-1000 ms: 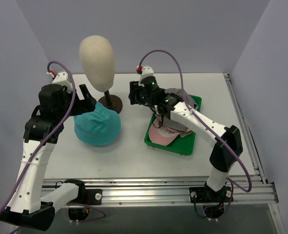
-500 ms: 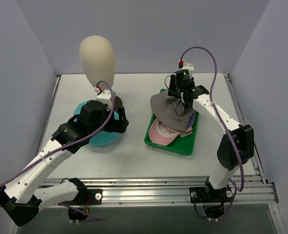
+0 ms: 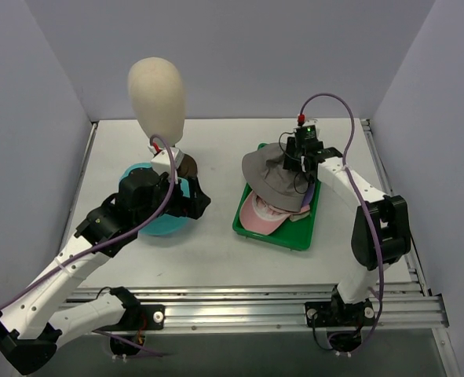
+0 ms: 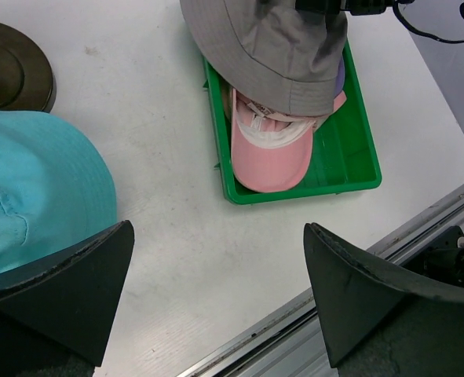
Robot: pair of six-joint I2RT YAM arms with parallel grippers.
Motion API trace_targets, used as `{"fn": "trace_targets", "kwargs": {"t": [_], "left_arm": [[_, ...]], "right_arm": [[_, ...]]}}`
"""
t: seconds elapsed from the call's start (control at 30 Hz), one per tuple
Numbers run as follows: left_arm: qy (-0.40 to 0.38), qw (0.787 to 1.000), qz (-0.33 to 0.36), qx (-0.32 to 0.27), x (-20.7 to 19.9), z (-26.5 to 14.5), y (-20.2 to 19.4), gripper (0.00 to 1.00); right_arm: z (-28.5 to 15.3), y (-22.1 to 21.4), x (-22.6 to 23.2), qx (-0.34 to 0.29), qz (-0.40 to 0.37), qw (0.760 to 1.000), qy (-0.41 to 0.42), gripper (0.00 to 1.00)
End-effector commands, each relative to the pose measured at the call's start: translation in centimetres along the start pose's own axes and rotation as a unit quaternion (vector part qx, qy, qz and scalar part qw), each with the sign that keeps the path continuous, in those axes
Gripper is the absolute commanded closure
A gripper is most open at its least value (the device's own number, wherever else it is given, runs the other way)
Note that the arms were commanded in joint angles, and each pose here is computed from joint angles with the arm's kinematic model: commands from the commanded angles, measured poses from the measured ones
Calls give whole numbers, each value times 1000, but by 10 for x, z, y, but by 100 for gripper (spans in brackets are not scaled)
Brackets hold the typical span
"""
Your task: Stack the hats
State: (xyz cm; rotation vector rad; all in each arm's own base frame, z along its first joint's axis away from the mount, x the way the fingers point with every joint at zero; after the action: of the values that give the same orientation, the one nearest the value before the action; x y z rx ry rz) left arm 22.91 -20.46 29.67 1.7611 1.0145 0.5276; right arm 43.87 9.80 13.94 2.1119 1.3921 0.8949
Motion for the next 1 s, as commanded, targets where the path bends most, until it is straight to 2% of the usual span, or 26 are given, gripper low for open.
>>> {"fn": "trace_targets", "kwargs": {"t": [0.0, 0.07, 0.17, 0.2, 0.27, 0.3, 0.33, 0.57, 0.73, 0.97], "left_arm": [[-17, 999, -1, -28, -6, -2, 12, 2], [-19, 999, -3, -27, -7, -3, 11, 1], [-16, 1000, -4, -22, -6, -1, 9, 0], [-16, 1000, -4, -22, -6, -1, 10, 6], [-15, 1000, -7, -21, -7, 1, 11, 9], [-15, 1000, -8, -22, -7, 2, 13, 10], [-15, 1000, -8, -23, -7, 2, 14, 12], [-3, 1000, -12, -14, -6, 14, 21, 16], [-13, 1000, -16, -12, -11, 17, 29, 19], [-12, 1000, -20, -9, -12, 23, 29, 20]], "right_arm": [[9, 2, 7, 6, -10, 999, 43, 57], [14, 3, 4, 6, -15, 999, 43, 58], [17, 3, 1, 9, -19, 999, 42, 71], [16, 0, 4, 15, -19, 998, 51, 79], [11, 2, 7, 13, -20, 998, 66, 88], [8, 3, 10, 11, -21, 997, 71, 97], [2, 5, 11, 9, -21, 997, 74, 100], [-47, 23, 38, -24, -34, 992, 120, 100], [-82, 12, 67, -38, -57, 985, 157, 100], [-117, 1, 85, -48, -66, 979, 187, 100]]}}
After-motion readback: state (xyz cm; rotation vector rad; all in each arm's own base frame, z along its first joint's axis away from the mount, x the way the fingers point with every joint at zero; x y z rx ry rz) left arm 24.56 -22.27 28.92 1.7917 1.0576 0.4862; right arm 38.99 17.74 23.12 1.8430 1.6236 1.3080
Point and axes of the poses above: each gripper's point midway between its finger pads, its own z axis out along the fingers, its own x axis along the line the jaws close on, y = z × x, the point moved 1 cm from there along -z, back along the fingers, and after that the axes turned 15 degrees about z, right-handed, at the moved point
